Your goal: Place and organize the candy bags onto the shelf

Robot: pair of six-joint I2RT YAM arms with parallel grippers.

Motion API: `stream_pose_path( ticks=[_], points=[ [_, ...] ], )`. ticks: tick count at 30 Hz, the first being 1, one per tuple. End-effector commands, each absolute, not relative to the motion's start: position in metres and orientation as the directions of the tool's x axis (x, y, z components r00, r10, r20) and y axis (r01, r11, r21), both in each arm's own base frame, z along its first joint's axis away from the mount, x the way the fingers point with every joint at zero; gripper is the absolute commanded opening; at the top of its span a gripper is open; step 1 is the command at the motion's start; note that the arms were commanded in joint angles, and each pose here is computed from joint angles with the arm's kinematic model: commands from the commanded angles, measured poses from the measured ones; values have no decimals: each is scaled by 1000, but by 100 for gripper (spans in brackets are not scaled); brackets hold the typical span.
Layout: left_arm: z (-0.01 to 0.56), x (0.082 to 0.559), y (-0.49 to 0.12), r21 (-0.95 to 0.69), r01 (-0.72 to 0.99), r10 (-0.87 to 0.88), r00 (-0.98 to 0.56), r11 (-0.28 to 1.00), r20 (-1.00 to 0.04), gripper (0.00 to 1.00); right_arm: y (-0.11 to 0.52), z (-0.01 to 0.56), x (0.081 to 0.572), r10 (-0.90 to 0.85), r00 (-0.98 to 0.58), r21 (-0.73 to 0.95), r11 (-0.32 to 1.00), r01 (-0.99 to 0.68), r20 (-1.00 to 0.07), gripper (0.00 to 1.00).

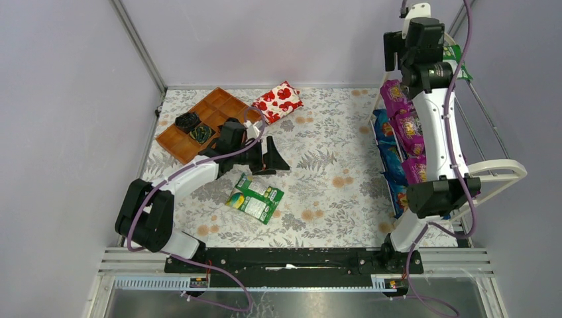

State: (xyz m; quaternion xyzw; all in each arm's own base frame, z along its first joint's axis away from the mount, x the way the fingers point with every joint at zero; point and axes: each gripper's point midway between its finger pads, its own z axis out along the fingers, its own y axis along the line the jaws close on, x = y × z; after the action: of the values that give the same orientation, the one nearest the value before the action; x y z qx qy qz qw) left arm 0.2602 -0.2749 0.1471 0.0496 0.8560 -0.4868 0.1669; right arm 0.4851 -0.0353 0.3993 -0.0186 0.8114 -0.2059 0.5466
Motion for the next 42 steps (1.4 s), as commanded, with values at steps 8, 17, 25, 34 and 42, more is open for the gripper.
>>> stream_pose_path(
  ticks=[8, 17, 25, 34, 42],
  points=[
    [152, 284, -251, -779, 286, -138, -894, 558, -427, 86, 104, 401, 372, 80, -343, 173, 953, -249, -936, 100],
    [155, 277, -227, -728, 214, -230, -859, 651, -458, 86, 242, 263, 289, -38, -612, 311, 835, -453, -790, 100],
    [110, 222, -186, -732, -33, -419, -837, 681, -352, 85, 250, 136, 236, -1, -758, 462, 792, -398, -652, 100],
    [92, 188, -141, -632, -273, -569, -755, 725, -327, 83, 286, 103, 204, -15, -798, 554, 711, -432, -603, 100],
    [67, 185, -121, -538, -467, -674, -681, 702, -288, 82, 332, 94, 184, 6, -857, 707, 567, -422, -516, 100]
  ],
)
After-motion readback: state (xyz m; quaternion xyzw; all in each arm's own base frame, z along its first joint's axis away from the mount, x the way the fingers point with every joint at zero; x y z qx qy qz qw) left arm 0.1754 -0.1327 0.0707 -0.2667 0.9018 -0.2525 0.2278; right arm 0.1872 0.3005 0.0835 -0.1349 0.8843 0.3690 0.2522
